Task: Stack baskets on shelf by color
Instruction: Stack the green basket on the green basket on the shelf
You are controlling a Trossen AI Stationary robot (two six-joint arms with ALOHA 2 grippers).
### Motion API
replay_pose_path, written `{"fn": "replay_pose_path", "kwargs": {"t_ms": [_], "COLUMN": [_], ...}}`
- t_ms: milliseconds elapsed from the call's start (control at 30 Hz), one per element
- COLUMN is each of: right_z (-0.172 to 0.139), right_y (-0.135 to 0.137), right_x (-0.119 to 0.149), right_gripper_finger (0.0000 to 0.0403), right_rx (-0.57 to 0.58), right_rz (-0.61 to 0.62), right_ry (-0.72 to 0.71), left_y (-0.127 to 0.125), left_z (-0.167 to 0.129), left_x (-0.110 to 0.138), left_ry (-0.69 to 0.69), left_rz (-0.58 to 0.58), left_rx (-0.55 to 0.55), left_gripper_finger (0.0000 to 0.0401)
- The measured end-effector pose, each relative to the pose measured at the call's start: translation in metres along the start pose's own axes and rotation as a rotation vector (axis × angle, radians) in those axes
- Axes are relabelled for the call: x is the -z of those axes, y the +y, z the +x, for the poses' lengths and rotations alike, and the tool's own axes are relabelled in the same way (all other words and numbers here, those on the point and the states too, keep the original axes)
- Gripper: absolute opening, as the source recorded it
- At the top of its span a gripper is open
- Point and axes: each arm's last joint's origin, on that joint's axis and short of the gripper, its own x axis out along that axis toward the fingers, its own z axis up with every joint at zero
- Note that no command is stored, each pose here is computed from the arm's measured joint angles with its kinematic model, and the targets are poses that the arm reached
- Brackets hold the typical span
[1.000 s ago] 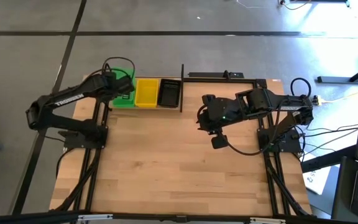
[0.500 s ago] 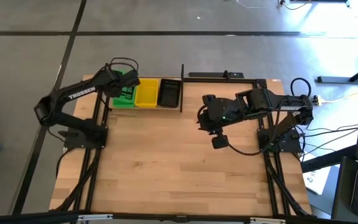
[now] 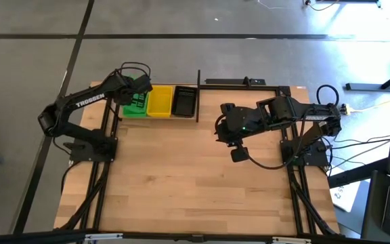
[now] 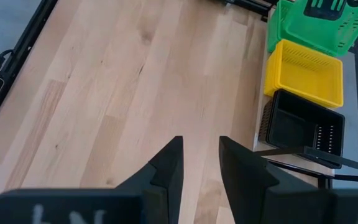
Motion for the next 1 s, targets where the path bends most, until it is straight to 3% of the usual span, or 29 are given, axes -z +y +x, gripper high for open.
{"fn": "replay_pose_path", "kwargs": {"t_ms": [267,467,667,867,1000], "right_z": [0.000,0.000,-0.001,-0.001,-0.002], "right_y": [0.000,-0.004,-0.004,-0.005,-0.005], "right_x": [0.000,0.001,0.001,0.000,0.000], "right_gripper_finger": [0.0100,0.0100,0.0100,0.0100,0.0100], "right_rx": [0.016,0.119,0.135,0.164,0.166], "right_rz": [0.000,-0.002,-0.001,0.003,0.004], "right_ry": [0.002,0.019,0.021,0.015,0.014], "left_y": [-0.001,0.011,0.024,0.024,0.021], "left_z": [0.000,-0.009,-0.021,-0.024,-0.022], "left_x": [0.000,0.001,0.005,0.003,0.001], "left_ry": [-0.001,-0.029,-0.068,-0.089,-0.093], "left_rz": [-0.008,-0.037,-0.008,0.040,0.070], "left_rx": [0.010,0.043,0.105,0.171,0.155], "left_gripper_finger": [0.0053,0.0051,0.0053,0.0021,0.0005]}}
